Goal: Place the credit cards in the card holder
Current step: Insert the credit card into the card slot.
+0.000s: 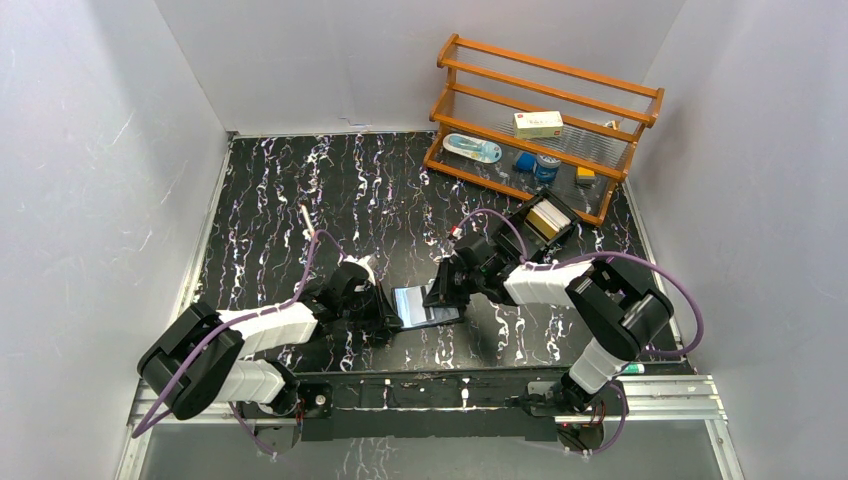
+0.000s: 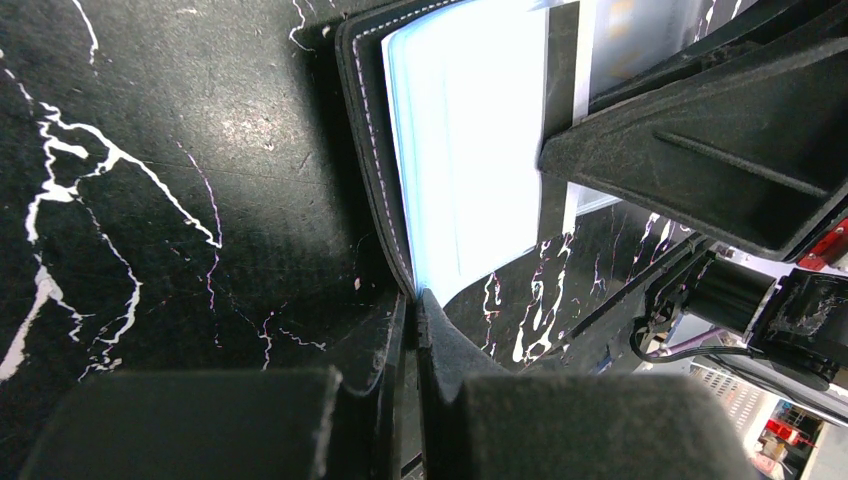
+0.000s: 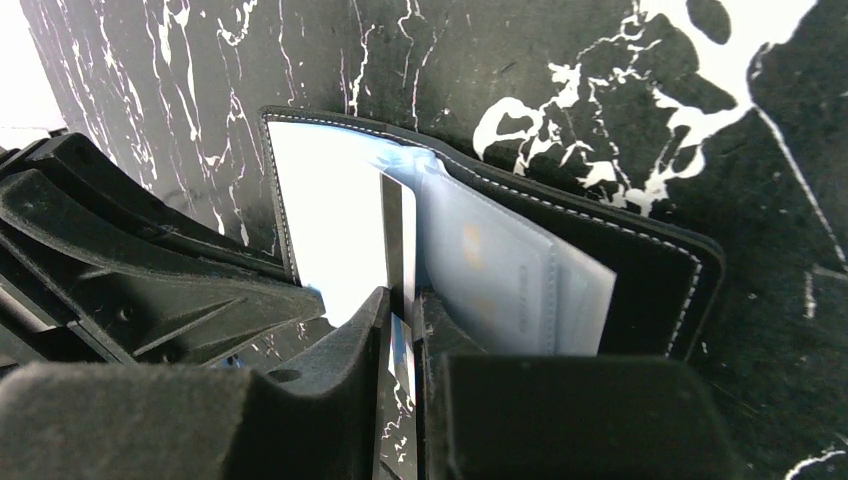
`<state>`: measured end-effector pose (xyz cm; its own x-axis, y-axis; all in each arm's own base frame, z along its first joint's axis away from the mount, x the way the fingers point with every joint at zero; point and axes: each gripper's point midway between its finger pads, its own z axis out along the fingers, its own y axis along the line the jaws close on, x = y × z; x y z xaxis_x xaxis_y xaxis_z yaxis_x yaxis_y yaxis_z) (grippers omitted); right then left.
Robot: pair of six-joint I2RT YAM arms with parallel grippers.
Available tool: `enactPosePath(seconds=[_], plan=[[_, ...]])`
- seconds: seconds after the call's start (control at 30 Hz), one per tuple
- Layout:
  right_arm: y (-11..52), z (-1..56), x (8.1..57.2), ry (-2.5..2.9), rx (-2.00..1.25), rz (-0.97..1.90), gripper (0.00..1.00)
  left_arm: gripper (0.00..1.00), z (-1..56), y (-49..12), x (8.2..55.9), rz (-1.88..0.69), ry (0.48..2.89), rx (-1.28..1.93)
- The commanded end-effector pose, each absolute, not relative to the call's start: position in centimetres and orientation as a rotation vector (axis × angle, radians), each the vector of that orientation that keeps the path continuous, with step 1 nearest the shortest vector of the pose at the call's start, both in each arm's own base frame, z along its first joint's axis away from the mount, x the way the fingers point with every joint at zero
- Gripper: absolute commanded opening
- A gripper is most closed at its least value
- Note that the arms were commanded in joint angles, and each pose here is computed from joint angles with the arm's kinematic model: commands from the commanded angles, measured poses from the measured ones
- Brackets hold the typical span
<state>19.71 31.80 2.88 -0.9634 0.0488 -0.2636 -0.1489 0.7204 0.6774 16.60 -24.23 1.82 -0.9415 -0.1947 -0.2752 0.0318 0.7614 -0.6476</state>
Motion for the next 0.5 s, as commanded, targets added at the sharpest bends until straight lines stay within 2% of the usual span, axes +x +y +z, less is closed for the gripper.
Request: enactPosePath(seconds=[0.0,0.2,0.47], plan=[[32.4,2.0,19.0,2.679,-0.155,1.047,0.20,0.00,1.7,-24.3,16.5,-0.966,2.644,-0.100],[33.0,2.0,18.6,2.659,-0.187,1.109,0.20,0.00,1.9,-24.4,16.6,-0.974,2.634,-0.093],[31.8,3.3,19.1,2.665,-0.140,1.016,0.20,0.00,1.9,-24.2,16.4,-0.969,2.638,-0.087]])
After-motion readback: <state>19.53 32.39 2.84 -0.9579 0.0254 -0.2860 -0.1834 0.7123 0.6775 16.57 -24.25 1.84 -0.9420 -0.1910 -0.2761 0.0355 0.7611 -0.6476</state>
